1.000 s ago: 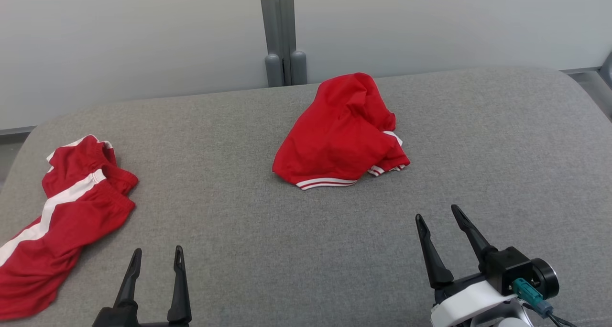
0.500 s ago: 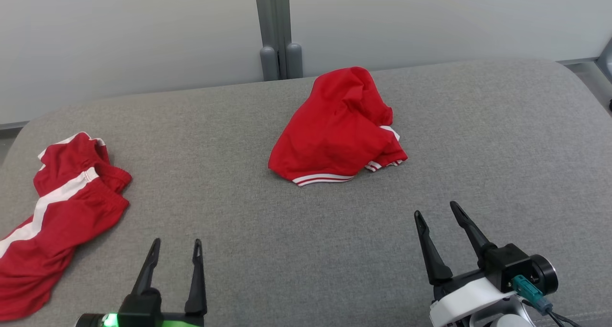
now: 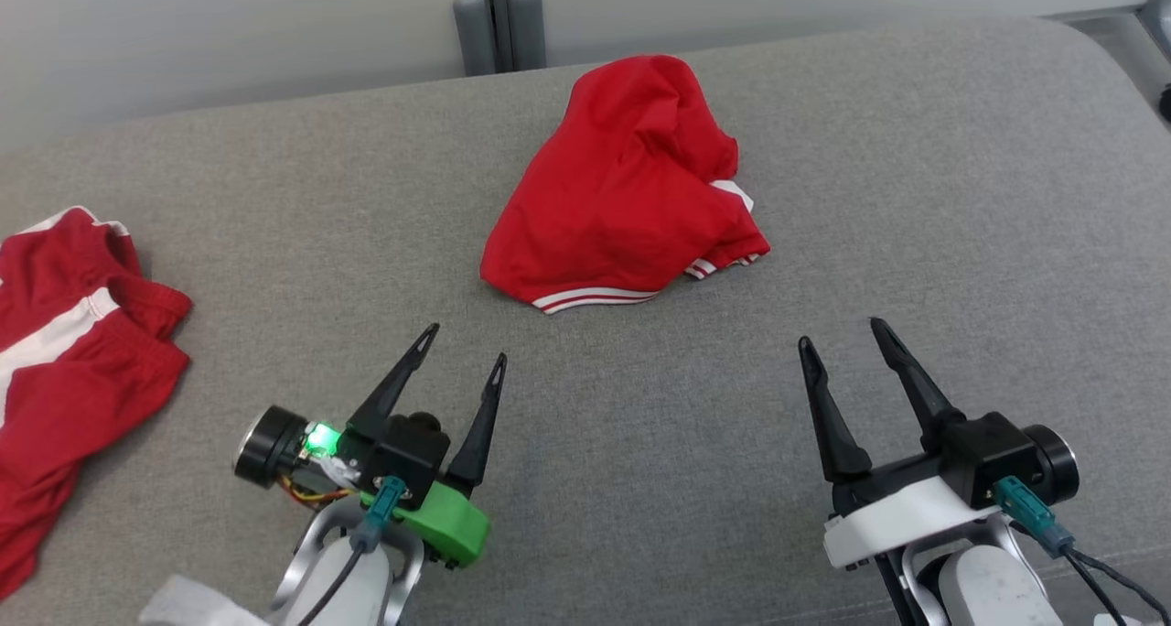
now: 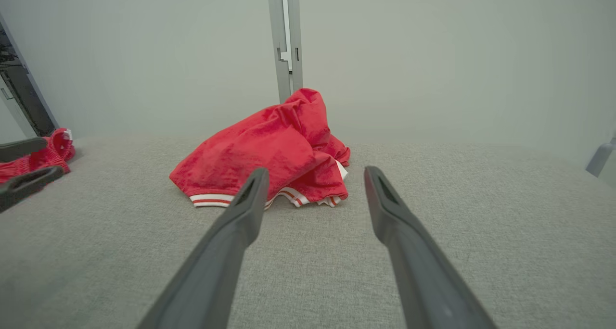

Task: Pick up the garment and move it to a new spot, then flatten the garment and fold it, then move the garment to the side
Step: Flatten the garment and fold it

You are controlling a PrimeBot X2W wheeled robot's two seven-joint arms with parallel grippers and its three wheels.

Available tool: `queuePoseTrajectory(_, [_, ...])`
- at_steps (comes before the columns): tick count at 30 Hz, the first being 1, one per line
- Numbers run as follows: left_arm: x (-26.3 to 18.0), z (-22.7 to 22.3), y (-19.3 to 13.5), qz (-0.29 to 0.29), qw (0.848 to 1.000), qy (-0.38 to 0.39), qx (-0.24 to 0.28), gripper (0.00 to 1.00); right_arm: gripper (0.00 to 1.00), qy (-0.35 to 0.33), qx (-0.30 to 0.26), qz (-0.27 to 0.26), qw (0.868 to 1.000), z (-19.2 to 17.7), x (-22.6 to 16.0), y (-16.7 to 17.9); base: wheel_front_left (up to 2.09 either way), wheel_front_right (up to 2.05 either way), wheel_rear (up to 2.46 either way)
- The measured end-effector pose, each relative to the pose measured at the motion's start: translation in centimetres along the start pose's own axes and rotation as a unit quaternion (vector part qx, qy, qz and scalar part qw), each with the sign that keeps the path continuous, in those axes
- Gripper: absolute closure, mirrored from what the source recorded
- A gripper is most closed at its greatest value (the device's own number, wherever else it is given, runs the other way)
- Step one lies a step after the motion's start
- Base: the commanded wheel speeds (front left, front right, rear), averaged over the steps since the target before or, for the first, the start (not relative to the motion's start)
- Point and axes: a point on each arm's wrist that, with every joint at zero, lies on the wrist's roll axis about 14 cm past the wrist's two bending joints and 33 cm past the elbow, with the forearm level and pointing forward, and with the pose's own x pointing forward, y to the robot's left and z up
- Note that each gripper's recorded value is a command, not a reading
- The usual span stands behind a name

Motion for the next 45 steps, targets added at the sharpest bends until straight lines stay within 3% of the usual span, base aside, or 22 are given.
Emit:
queuePoseTrajectory(9, [5.4,-3.4,-2.2,-0.098,0.993,0.037,0.044,0.00,0.00,0.013,0.006,-0.036,0.999,-1.3,1.6,-2.8,0.00,0.00,0.00])
queuePoseTrajectory(20, [8.5,-9.6,-3.8,-0.167,0.979,0.106,0.045,0.00,0.00,0.038,0.004,-0.074,0.997,-3.4,2.1,-5.7,0.00,0.00,0.00])
queuePoseTrajectory(21, [8.8,-10.0,-3.8,-0.171,0.978,0.109,0.043,0.09,0.00,0.037,0.005,-0.079,0.996,-3.3,2.0,-6.0,0.00,0.00,0.00])
queuePoseTrajectory(22, [9.1,-10.2,-4.0,-0.176,0.977,0.110,0.047,0.38,0.00,0.037,0.005,-0.083,0.996,-3.2,2.0,-6.3,0.00,0.00,0.00])
queuePoseTrajectory(23, [9.5,-10.3,-4.1,-0.180,0.976,0.109,0.048,0.55,0.00,0.036,0.004,-0.086,0.996,-3.2,1.9,-6.5,0.00,0.00,0.00])
queuePoseTrajectory(24, [9.7,-10.4,-4.2,-0.183,0.976,0.109,0.047,0.62,0.00,0.035,0.003,-0.089,0.995,-3.1,1.9,-6.7,0.00,0.00,0.00])
queuePoseTrajectory(25, [9.9,-10.5,-4.5,-0.188,0.975,0.108,0.048,0.78,0.00,0.035,0.002,-0.091,0.995,-3.1,1.8,-6.9,0.00,0.00,0.00])
queuePoseTrajectory(26, [10.1,-10.6,-4.7,-0.194,0.974,0.107,0.051,1.00,0.00,0.037,0.003,-0.095,0.995,-3.1,1.7,-7.1,0.00,0.00,0.00])
queuePoseTrajectory(34, [10.9,-8.3,-6.2,-0.216,0.973,0.071,0.049,1.00,0.00,0.036,0.006,-0.110,0.993,-2.8,0.8,-7.8,0.00,0.00,0.00])
queuePoseTrajectory(37, [11.3,-4.5,-8.2,-0.226,0.974,0.025,0.011,1.00,0.00,0.033,0.011,-0.110,0.993,-2.5,0.4,-7.6,0.00,0.00,0.00])
queuePoseTrajectory(41, [10.9,-0.8,-11.1,-0.260,0.964,0.004,-0.057,1.00,0.00,0.021,0.020,-0.105,0.994,-1.6,-0.1,-7.0,0.00,0.00,0.00])
queuePoseTrajectory(45, [13.4,8.1,-10.9,-0.278,0.954,-0.057,-0.098,1.00,0.00,0.007,0.026,-0.109,0.994,-0.5,-0.8,-7.0,0.00,0.00,0.00])
